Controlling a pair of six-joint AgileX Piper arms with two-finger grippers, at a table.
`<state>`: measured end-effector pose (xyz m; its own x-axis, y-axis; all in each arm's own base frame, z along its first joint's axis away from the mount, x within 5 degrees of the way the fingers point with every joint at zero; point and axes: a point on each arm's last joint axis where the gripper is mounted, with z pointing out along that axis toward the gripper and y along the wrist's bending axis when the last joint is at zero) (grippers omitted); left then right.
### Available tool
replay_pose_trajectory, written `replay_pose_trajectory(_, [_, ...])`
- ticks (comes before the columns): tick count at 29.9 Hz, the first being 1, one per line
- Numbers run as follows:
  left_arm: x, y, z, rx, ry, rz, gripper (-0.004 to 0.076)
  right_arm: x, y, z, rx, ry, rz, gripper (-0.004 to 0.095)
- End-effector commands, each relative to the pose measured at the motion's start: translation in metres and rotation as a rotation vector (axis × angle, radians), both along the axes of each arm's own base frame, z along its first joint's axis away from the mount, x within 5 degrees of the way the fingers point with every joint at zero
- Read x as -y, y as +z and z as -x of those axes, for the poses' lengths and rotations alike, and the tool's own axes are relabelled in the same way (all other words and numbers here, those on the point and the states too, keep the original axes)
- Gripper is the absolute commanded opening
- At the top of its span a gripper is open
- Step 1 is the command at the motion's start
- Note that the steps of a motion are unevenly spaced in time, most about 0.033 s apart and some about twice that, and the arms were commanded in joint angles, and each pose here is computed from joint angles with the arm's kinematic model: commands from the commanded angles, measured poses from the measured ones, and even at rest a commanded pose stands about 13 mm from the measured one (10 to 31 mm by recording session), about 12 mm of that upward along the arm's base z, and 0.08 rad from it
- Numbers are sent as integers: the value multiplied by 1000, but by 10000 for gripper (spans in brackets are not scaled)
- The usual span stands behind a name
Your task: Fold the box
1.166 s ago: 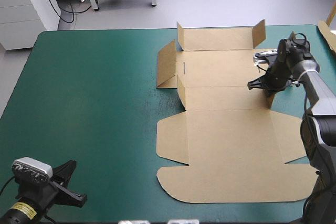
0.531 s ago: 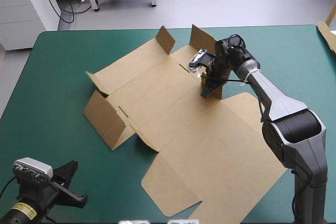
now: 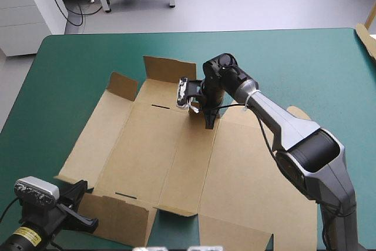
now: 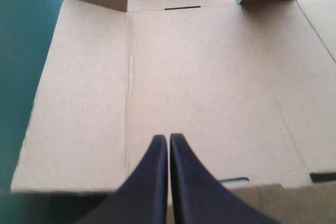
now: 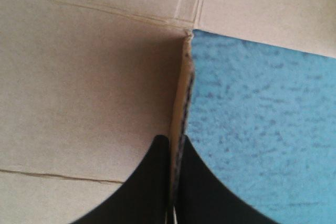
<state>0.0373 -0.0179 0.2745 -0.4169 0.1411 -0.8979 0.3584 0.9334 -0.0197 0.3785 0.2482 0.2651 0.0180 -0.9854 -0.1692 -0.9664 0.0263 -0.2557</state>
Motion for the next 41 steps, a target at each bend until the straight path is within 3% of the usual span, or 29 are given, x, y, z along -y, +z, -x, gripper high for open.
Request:
replay_pose_trajectory(1, [1,15,-3,76,5,47,-8,1,36,6,116,99,-7,-21])
replay_pose_trajectory(10, [1,15,-3,77,5,46,-8,8,28,-3,175,117,123,-21])
replay_pose_trajectory(18, [1,15,-3,77,5,46,-8,6,22,-6,171,59,101,-1])
replay_pose_trajectory(22, [1,15,-3,77,5,46,-8,6,23,-6,167,35,93,138])
replay_pose_trajectory(25, [1,15,-3,77,5,46,-8,5,34,-8,188,-17,60,293])
replay_pose_trajectory(30, [1,15,-3,77,5,46,-8,3,64,-10,252,-110,-31,439])
replay_pose_trajectory(41, [1,15,-3,78,7,41,-8,14,147,19,377,-278,-257,452])
